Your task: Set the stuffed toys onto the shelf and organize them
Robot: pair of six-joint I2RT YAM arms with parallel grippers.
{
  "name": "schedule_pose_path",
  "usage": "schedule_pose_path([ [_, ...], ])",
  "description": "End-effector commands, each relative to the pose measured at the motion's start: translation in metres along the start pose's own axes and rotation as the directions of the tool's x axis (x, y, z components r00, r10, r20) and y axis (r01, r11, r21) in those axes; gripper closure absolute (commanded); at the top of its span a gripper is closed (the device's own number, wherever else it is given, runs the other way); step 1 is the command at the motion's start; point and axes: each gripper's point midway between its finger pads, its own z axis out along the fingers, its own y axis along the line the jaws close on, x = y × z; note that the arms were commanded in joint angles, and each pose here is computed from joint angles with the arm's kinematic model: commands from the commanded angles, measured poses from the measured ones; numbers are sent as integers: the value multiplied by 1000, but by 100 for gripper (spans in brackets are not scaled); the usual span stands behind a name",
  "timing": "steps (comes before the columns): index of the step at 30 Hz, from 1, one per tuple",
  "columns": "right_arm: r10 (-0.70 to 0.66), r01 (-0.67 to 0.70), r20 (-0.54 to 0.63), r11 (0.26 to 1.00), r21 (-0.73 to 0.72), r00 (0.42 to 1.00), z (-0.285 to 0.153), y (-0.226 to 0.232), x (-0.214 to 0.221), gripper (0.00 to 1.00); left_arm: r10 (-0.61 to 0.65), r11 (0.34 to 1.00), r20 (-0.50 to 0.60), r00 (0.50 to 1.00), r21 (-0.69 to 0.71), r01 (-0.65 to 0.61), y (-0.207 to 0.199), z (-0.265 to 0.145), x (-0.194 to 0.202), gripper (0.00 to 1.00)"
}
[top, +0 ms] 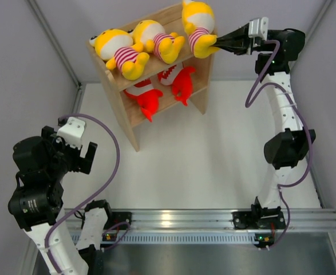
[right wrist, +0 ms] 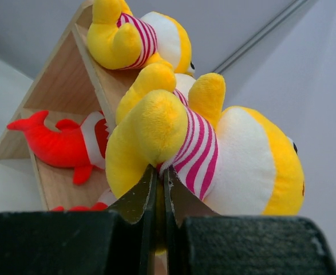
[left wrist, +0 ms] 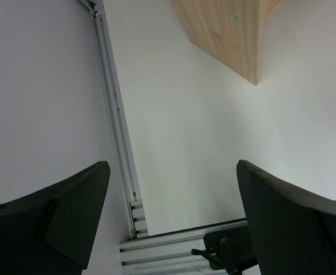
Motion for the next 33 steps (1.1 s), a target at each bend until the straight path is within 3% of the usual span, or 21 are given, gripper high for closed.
schedule_pose_path([
  [1, -168, 164, -21, 976, -142, 986, -2, 19, -27, 100, 3, 1000, 5, 1000, 7, -3, 1, 0, -5, 1],
  [14, -86, 84, -8, 989, -122, 996, 4, 11, 26, 100, -8, 1000, 2, 1000, 5, 8, 2, 1, -5, 1],
  [17, -63, 63, -3, 992, -111, 998, 7, 10, 31, 96, -7, 1000, 3, 1000, 5, 7, 2, 1, -5, 2],
  [23, -44, 45, 19, 997, -59, 999, 18, 0, 31, 77, -9, 1000, -5, 1000, 0, 9, 2, 1, -3, 1],
  [26, -69, 71, 29, 996, -58, 997, 21, -1, 16, 63, -8, 1000, -5, 1000, 4, 8, 1, 1, -2, 1],
  [27, -73, 75, 32, 996, -52, 997, 21, -2, 12, 51, -7, 1000, -4, 1000, 7, 7, 1, 2, -2, 1],
  [28, -81, 82, 35, 996, -46, 996, 22, -2, 7, 48, -6, 1000, -6, 1000, 8, 6, 1, 2, -1, 1],
  [33, -96, 96, 41, 995, 1, 995, 22, -6, -5, 37, -8, 1000, -7, 1000, 20, 8, -2, 3, 1, 2],
])
